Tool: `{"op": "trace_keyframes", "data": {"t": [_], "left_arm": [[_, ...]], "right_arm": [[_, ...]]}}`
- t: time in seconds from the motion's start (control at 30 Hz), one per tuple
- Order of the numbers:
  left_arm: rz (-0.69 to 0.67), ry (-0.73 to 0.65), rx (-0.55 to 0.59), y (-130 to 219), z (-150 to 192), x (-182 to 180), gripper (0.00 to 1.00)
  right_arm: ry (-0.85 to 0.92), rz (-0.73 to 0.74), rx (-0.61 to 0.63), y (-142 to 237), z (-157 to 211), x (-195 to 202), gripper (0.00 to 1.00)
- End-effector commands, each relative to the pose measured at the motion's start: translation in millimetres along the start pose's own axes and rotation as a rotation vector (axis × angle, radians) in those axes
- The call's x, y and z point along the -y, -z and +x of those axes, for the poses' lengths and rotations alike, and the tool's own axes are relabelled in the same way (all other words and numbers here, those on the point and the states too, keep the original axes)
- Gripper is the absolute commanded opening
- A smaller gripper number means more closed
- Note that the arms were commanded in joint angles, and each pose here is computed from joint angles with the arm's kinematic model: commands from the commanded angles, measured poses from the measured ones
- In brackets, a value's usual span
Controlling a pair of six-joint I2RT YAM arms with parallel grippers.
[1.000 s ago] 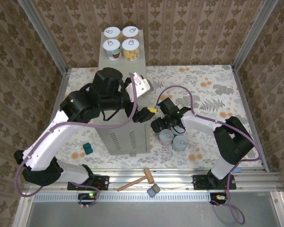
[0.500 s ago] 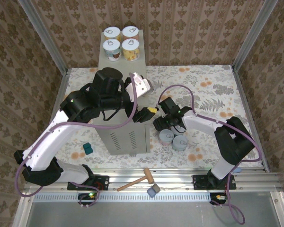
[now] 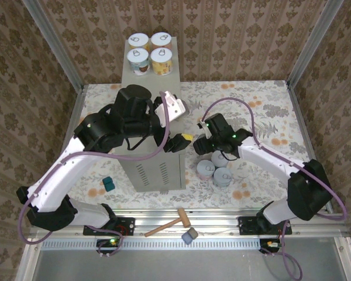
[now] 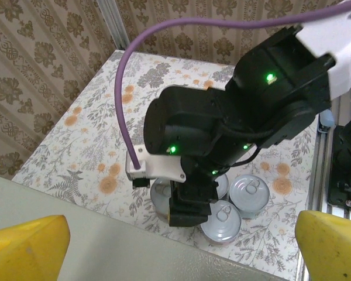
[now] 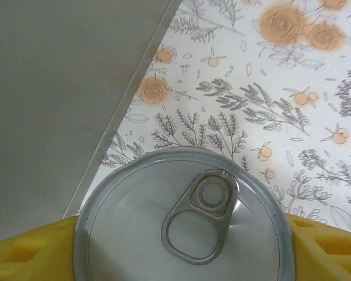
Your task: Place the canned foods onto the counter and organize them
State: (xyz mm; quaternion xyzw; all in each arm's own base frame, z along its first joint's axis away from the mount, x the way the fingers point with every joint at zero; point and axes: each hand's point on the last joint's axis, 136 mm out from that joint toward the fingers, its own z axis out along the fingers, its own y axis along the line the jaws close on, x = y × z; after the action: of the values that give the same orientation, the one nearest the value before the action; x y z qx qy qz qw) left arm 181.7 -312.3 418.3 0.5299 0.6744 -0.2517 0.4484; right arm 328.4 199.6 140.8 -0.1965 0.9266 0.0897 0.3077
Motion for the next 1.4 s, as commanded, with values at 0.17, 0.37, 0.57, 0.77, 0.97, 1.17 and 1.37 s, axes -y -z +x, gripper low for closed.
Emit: {"op": "trace_keyframes", "data": {"t": [0.17,0.37,0.57,0.77,0.97,1.17,1.37], "left_arm": [[-0.017,-0.036,0.022,18.9,-0.3,2.0,1.0],[-0.029,-0.042,0.027,26.4,1.7,2.4,1.0],[-0.046,-0.052,0.033,35.5,2.9,1.9,1.0],[-0.066,-0.068,0.034,46.4,5.5,1.5,1.0],[-0.069,-0.083,0.034,60.3,9.9,5.2,1.0],[-0.095,-0.092,0.023,71.4,15.7,4.0,1.0],[-0.107,-0.099,0.032,80.2,19.0,5.4,1.0]], "right_arm": [[0.03,-0.038,0.204,88.2,-63.8,-0.9,0.73],[0.077,-0.065,0.257,130.7,-86.6,-4.9,0.73],[0.118,-0.134,0.333,175.7,-109.6,-18.3,0.73],[0.154,-0.221,0.386,213.6,-125.5,-34.2,0.73],[0.192,-0.297,0.398,235.8,-135.9,-48.4,0.72],[0.213,-0.378,0.425,258.9,-146.4,-63.5,0.72],[0.246,-0.398,0.389,258.7,-152.8,-76.9,0.71]]}}
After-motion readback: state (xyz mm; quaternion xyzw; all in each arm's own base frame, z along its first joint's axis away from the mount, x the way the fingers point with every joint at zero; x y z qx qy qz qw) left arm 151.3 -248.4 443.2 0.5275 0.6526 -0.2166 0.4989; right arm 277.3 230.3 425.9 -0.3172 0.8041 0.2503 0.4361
